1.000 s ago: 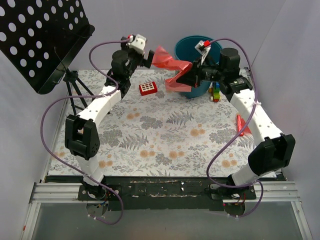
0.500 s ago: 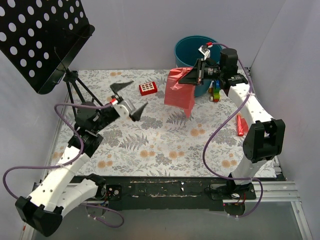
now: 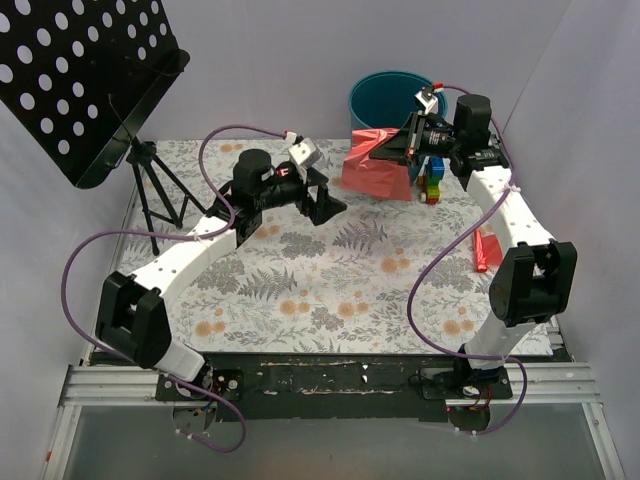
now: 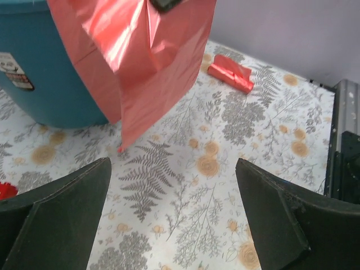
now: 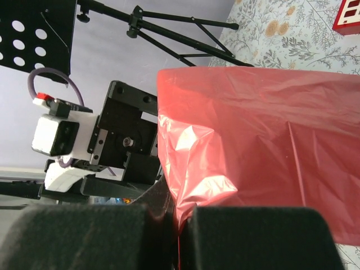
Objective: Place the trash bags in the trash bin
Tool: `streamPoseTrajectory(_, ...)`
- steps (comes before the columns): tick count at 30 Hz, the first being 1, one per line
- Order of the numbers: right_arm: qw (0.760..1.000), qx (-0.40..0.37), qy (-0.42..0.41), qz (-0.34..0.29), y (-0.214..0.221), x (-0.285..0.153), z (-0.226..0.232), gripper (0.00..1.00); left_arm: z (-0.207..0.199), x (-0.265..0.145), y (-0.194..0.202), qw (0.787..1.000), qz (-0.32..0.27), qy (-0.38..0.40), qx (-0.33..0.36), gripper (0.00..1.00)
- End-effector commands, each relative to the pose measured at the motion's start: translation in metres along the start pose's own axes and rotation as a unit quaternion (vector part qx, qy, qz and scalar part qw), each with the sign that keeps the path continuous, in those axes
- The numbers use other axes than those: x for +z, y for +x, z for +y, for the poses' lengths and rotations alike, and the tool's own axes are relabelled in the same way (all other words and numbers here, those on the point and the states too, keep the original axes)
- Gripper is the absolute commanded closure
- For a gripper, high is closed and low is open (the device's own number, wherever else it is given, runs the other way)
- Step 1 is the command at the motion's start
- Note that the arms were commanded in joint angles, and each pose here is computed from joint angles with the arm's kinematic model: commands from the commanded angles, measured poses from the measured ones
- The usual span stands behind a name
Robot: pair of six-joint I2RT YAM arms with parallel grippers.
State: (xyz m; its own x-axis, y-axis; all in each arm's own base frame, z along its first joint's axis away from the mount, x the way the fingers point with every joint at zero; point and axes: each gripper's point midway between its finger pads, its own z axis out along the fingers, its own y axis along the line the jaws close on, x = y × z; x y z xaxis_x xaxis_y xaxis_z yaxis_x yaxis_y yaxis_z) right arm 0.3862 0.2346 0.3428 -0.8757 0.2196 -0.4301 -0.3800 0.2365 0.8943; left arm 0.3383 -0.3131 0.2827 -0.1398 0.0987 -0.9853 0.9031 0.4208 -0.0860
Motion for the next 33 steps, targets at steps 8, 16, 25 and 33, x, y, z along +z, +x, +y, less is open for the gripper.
streamPoseTrajectory(8,0.999,-0.043,-0.012,-0.006,0.001,-0.01,0.027,0.99,-0.019,0.034,-0.027,0.993,-0.034,0.114,-0.024,0.21)
streamPoseTrajectory(16,0.999,-0.033,-0.002,-0.008,-0.003,-0.007,0.017,0.99,-0.035,0.044,-0.014,0.979,-0.005,0.195,-0.058,0.83)
streamPoseTrajectory(25,0.986,-0.122,0.105,-0.042,-0.019,-0.014,-0.034,0.57,-0.039,0.025,-0.027,0.97,0.007,0.222,-0.098,1.0)
streamPoseTrajectory(33,0.953,-0.235,0.189,-0.043,-0.027,-0.073,-0.062,0.18,-0.021,-0.021,-0.053,0.934,0.046,0.257,-0.245,1.0)
